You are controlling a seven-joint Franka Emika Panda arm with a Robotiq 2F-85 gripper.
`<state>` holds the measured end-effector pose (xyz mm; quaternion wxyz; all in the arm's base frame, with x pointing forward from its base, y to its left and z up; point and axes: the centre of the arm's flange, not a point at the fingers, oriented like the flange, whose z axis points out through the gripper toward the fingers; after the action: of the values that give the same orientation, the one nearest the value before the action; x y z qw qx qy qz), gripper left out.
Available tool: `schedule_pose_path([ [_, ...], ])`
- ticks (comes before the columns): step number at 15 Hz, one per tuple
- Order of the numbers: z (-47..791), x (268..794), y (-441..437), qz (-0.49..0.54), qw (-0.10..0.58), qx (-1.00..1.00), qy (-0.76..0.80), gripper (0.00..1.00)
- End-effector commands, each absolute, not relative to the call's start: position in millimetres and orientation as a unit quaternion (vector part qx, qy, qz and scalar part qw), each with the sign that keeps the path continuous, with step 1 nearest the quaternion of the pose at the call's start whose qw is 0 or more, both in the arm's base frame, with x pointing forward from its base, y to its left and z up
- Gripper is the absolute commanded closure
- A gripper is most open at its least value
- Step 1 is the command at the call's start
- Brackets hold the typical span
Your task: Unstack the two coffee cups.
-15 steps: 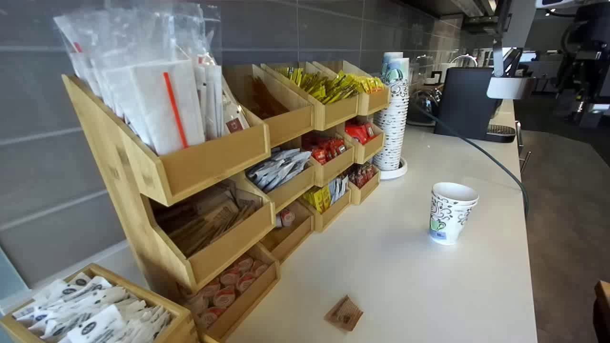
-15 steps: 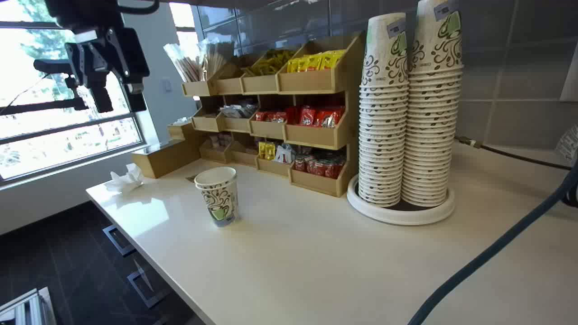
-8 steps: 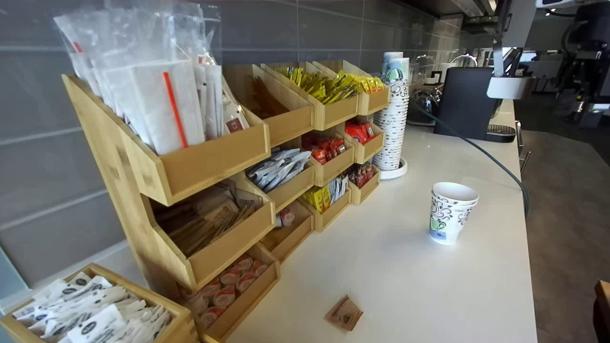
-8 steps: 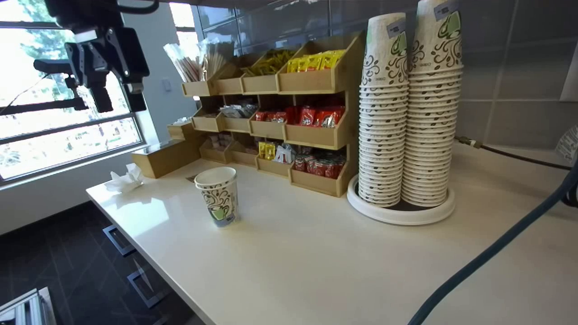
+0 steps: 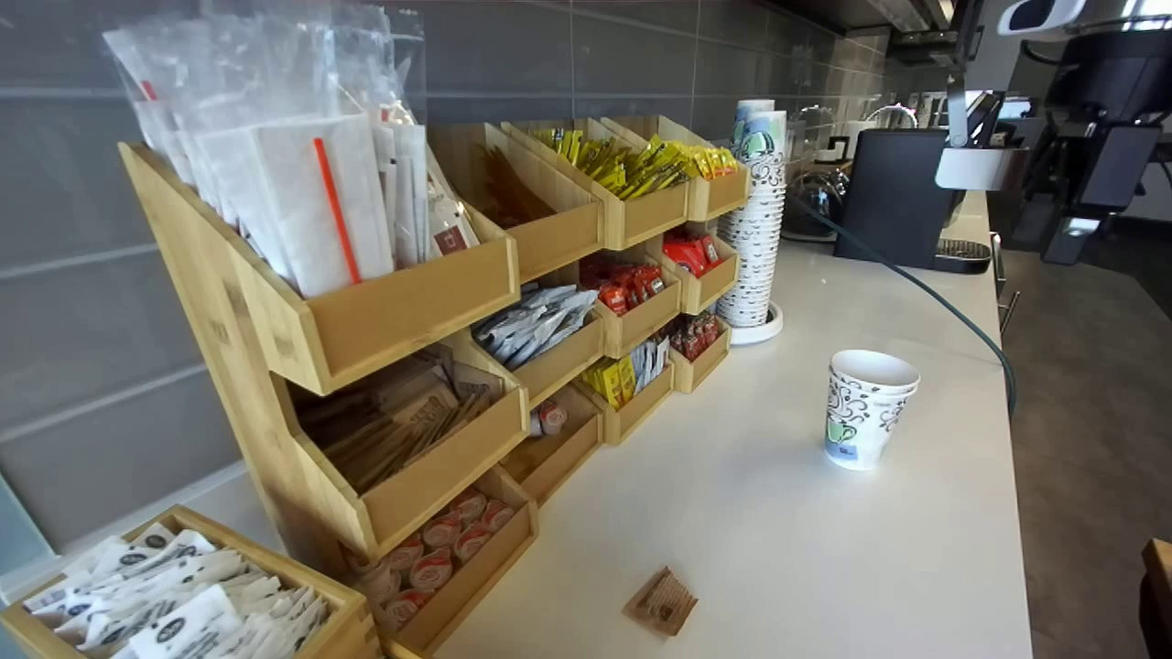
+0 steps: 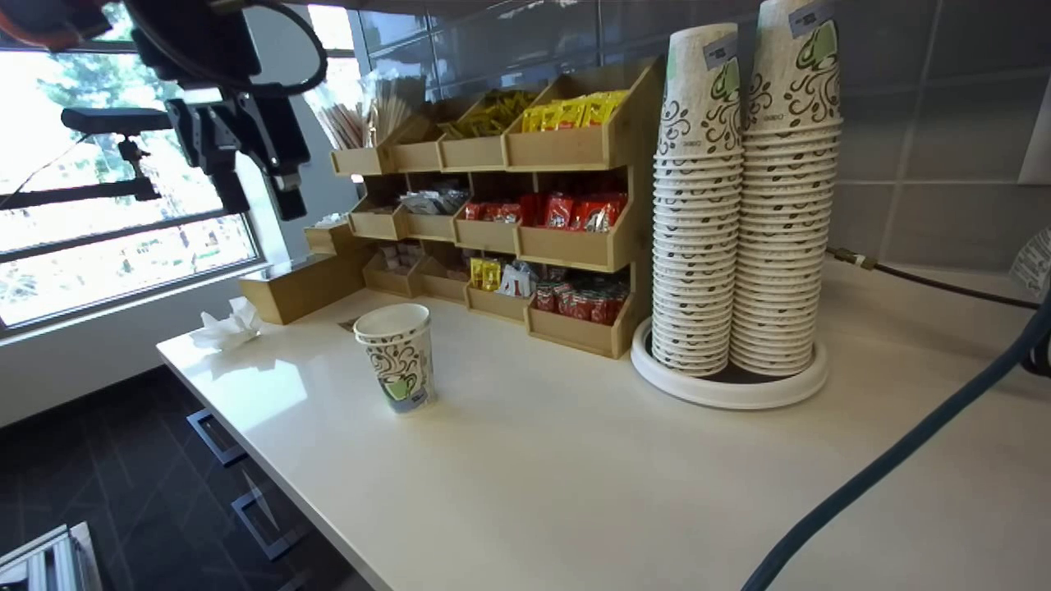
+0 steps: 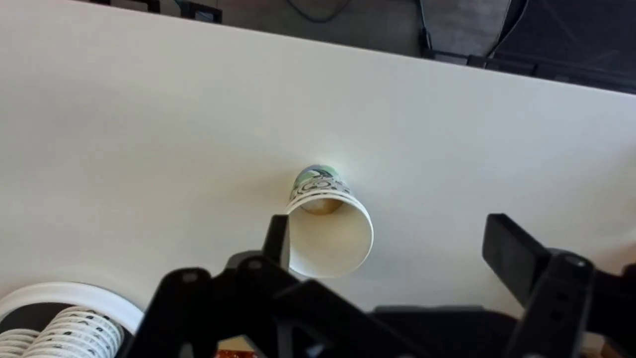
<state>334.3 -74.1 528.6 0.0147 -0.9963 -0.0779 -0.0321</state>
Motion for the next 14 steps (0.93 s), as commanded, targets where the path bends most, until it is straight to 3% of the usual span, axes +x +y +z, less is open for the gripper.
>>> schedule_pose_path([
  [1, 504.1, 354.9, -74.9, -0.073, 0.029, -0.995, -0.061, 0.00],
  [14, 438.6, 398.3, -98.9, -0.066, 0.032, -0.997, -0.026, 0.00],
])
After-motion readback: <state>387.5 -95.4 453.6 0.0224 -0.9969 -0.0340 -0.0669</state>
